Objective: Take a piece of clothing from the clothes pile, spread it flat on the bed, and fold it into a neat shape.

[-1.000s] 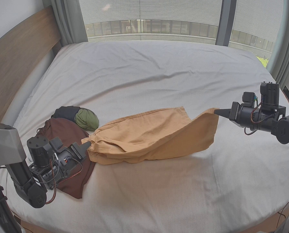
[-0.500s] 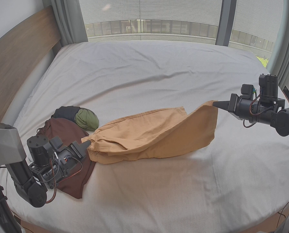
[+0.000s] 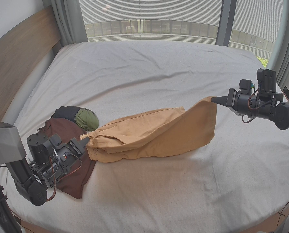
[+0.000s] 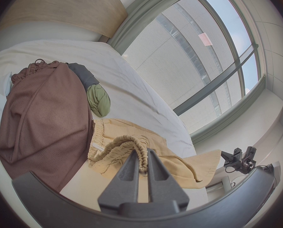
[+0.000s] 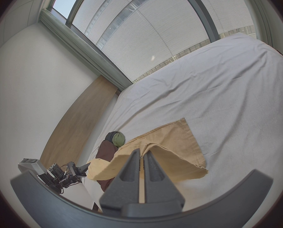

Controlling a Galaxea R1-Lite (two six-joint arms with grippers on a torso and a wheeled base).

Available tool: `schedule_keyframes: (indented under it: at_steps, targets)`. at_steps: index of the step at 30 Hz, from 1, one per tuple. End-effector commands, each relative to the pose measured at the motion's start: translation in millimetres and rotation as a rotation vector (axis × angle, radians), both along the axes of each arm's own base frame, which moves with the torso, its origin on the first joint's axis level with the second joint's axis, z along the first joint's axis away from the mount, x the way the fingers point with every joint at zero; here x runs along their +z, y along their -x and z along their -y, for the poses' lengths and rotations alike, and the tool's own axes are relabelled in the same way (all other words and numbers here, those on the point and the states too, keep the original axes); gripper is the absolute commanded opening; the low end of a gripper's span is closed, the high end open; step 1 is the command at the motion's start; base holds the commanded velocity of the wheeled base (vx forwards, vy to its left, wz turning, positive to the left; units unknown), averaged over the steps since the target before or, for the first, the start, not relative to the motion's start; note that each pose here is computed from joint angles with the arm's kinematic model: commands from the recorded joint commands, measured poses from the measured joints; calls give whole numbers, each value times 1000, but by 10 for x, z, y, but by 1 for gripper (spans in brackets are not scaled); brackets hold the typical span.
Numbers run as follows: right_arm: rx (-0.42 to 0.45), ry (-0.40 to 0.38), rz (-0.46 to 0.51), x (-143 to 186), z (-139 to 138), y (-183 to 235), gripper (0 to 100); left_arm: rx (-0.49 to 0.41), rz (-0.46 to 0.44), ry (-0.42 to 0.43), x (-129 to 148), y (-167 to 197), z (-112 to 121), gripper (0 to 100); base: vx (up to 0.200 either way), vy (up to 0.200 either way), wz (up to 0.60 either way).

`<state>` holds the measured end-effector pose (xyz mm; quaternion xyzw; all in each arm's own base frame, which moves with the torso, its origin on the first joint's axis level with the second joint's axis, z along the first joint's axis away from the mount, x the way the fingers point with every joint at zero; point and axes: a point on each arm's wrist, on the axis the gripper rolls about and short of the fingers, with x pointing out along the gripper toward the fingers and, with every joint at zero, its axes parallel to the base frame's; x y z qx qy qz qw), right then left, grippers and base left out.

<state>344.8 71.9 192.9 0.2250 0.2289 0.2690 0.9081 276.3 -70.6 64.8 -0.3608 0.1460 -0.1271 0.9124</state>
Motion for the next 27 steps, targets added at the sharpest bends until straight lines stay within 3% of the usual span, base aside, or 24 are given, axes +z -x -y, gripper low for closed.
schedule_keyframes:
  at_steps: [1, 27]
  targets:
    - [0, 2, -10, -59, -22, -103, 0, 9, 10, 5, 7, -43, -7, 0, 0, 0, 0]
    - [-14, -20, -36, -372, -128, -731, 0, 67, 14, 29, -234, -494, -14, 0, 0, 0, 0]
